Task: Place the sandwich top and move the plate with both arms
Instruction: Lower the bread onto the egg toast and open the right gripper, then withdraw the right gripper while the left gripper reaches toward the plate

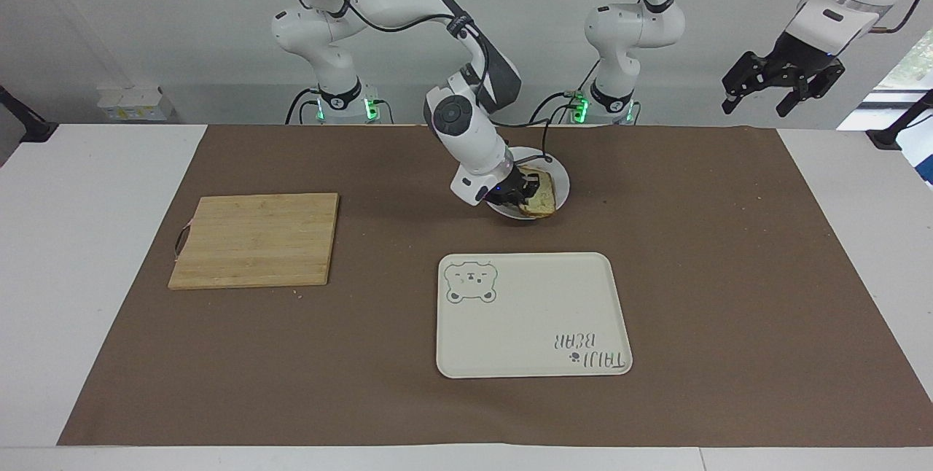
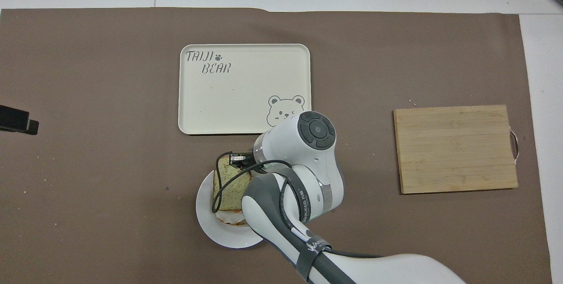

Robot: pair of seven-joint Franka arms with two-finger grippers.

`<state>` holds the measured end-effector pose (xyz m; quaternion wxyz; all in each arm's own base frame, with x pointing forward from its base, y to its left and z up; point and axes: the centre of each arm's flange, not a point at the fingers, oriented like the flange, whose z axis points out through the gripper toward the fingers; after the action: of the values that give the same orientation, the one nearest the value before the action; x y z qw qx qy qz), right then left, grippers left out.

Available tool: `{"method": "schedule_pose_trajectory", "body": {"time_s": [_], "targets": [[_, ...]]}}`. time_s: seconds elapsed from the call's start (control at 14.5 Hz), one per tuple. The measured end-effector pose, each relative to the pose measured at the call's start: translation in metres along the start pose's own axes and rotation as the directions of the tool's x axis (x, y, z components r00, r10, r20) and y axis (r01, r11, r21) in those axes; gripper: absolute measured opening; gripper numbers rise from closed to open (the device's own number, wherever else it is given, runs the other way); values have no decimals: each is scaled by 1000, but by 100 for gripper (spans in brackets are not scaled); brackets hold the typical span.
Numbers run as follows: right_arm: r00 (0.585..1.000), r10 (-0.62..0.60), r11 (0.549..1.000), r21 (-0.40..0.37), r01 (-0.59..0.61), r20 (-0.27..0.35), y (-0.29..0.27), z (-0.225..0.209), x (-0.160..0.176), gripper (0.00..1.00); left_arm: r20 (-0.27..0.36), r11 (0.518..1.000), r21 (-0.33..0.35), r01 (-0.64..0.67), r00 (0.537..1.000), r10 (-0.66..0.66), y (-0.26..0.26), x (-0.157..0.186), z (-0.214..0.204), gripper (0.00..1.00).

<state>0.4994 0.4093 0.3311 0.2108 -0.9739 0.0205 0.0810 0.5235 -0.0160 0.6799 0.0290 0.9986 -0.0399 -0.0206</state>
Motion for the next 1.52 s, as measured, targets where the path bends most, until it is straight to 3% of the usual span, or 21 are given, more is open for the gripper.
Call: {"method": "schedule_pose_trajectory", "body": {"time_s": [0.21, 0.28, 0.48, 0.83, 1.04, 1.25, 1.52], "targets": [[1000, 6, 1000, -7, -6, 6, 5, 4, -1, 15, 0, 1000, 0, -4, 1000, 4, 2, 0, 0, 100], [1000, 9, 1000, -8, -9, 5, 6, 4, 0, 20, 0, 1000, 0, -6, 1000, 6, 3, 0, 0, 100], [1000, 6, 1000, -17, -6, -3, 10, 2, 3, 52, 0, 1000, -1, -7, 1000, 7, 4, 0, 0, 100], [989, -133, 981, -152, 123, -63, 12, -4, 7, 100, 2, 1000, -1, -7, 1000, 7, 4, 0, 1, 100], [975, -193, 963, -213, 166, -109, 16, -26, 14, 100, 7, 1000, -14, -9, 1000, 9, 5, -1, 3, 100], [969, -190, 958, -247, 147, -159, 35, -79, 28, 100, 7, 998, -64, -12, 1000, 13, 8, -3, 5, 100], [957, -179, 943, -316, 101, -228, 72, -160, 39, 100, -40, 992, -127, -9, 999, 4, 12, -7, 26, 100]]}}
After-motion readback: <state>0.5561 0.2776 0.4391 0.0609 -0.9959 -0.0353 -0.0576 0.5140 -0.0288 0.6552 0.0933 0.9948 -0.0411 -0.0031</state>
